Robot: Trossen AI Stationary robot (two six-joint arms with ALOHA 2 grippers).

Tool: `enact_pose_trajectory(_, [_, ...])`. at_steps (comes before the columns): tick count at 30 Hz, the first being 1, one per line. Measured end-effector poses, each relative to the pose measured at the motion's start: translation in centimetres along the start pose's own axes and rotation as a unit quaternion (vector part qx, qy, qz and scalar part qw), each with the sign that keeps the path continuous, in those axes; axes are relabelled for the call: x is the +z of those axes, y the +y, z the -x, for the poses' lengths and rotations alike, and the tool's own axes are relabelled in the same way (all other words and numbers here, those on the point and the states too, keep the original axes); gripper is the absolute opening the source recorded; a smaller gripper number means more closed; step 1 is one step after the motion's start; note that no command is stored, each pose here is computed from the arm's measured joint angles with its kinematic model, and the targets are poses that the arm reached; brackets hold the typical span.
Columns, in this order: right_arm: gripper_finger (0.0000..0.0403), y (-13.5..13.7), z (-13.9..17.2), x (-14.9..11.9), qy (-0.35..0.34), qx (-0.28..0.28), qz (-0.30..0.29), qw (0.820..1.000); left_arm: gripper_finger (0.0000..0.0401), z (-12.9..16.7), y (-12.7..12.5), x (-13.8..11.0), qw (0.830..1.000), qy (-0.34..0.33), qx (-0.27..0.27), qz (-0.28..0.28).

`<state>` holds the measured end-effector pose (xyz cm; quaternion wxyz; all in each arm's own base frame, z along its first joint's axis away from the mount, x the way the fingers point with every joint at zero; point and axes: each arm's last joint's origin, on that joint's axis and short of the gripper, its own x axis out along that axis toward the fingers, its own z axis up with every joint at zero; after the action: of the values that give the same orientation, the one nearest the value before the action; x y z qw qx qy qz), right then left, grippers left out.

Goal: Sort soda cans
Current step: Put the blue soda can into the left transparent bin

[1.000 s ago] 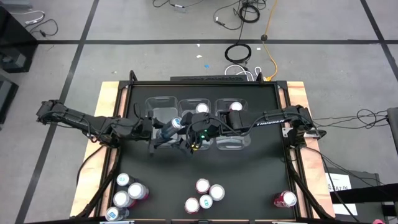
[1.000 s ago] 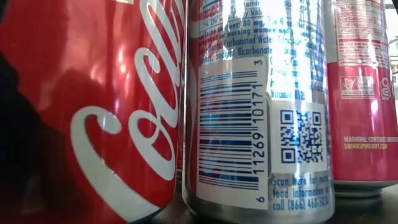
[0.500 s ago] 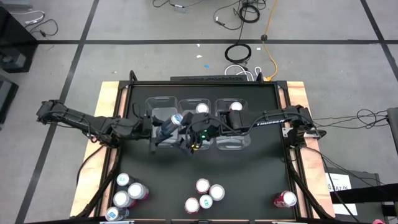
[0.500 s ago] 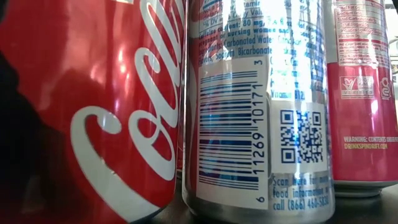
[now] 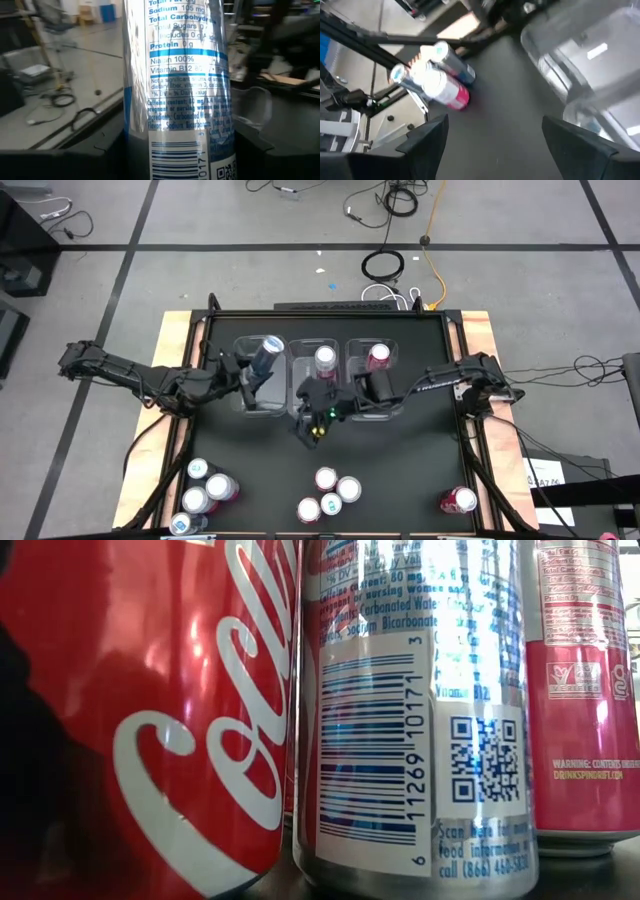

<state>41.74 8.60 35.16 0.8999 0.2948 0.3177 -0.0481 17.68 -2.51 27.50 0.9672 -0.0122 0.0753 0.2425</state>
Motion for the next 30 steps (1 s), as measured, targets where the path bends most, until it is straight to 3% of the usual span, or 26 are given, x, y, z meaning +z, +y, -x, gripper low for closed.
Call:
enact_pose_trajectory(5, [0.0313, 1.6, 0.6, -3.7, 0.013, -0.099, -0.008, 0.995, 0.0245, -0.2, 0.4, -0.3, 1.0, 0.009, 0.029, 0.007])
enact_pose_trajectory(9, [0.0313, 2.7, 1.8, -7.5, 0.014, -0.197, -0.026, 0.98, 0.0245, -0.4, 1.0, -0.9, 0.998, 0.037, 0.052, 0.027])
enact_pose_trajectory(12, [0.0313, 3.7, 3.0, -10.0, 0.009, -0.237, -0.055, 0.97, 0.0245, -0.6, 1.4, -1.2, 0.996, 0.05, 0.071, 0.035])
enact_pose_trajectory(18, [0.0313, 6.1, 4.8, -13.9, -0.019, -0.238, -0.105, 0.965, 0.0245, -0.9, 2.0, -1.7, 0.991, 0.045, 0.114, 0.06])
enact_pose_trajectory(24, [0.0313, 8.1, 6.5, -17.0, -0.033, -0.209, -0.143, 0.967, 0.0245, -1.7, 2.1, -5.2, 0.982, 0.034, 0.134, 0.128])
enact_pose_trajectory(30, [0.0313, 9.1, 7.7, -19.1, -0.027, -0.198, -0.168, 0.965, 0.0245, -2.4, 2.1, -7.6, 0.976, 0.004, 0.159, 0.147])
